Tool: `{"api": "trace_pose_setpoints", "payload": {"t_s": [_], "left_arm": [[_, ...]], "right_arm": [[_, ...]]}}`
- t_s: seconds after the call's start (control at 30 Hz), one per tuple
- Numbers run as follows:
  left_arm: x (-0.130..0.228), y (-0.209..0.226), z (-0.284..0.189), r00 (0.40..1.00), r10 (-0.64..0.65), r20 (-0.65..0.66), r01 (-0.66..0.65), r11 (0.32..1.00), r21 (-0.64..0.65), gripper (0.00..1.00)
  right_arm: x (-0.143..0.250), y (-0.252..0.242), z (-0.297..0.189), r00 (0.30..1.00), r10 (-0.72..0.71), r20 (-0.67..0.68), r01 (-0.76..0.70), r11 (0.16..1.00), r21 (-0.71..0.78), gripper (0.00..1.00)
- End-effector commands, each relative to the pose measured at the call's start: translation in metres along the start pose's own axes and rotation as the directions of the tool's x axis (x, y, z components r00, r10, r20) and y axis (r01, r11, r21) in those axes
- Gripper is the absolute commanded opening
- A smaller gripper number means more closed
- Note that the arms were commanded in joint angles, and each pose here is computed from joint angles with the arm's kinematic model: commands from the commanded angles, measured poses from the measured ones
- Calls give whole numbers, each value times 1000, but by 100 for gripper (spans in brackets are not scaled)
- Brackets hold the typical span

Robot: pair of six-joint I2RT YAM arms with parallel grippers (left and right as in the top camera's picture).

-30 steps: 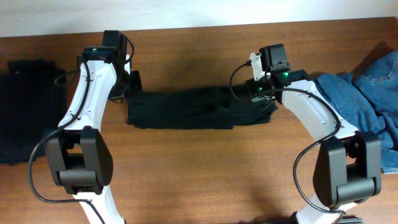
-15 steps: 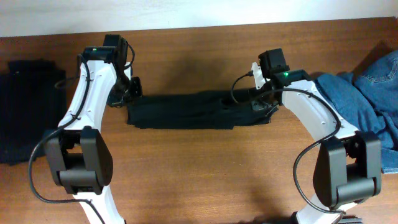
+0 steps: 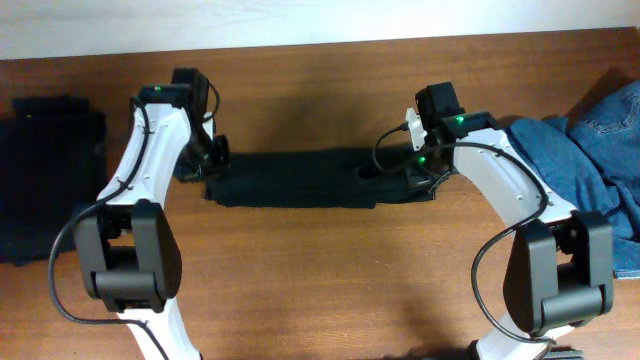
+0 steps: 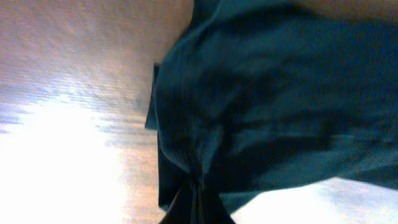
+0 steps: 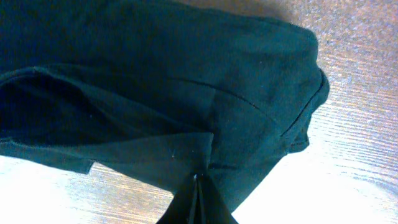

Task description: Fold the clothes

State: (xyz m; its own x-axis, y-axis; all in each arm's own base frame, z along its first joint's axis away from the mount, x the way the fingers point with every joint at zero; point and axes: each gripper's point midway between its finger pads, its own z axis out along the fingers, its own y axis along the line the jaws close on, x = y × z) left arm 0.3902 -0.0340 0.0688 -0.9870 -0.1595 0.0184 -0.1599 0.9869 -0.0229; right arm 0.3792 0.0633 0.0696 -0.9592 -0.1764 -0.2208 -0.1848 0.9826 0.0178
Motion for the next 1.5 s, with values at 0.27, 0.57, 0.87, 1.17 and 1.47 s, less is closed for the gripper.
{"api": "trace_pose_setpoints", "payload": {"t_s": [0.27,0.57,0.87,1.17,1.47], "left_arm": [[-6,0,12,998,-23,56,21,999,26,22],[-21,-5,-8,992,-22,121,17,999,43,24],[-23,-13,-24,987,-19,159,5,996,88,23],[-24,-29,-10,984,5,178,-24,994,104,23],[-26,-35,-1,981,10,195,-32,993,109,23]], "right_arm": [[-4,-4,-3,999,13,30,-13,1000,12,4],[-1,-4,1,1000,14,18,-14,1000,11,4],[15,-4,17,999,15,-29,-15,1000,10,4],[28,-4,36,999,15,-34,-15,1000,11,4],[26,-4,41,999,42,-23,-41,999,11,7]]}}
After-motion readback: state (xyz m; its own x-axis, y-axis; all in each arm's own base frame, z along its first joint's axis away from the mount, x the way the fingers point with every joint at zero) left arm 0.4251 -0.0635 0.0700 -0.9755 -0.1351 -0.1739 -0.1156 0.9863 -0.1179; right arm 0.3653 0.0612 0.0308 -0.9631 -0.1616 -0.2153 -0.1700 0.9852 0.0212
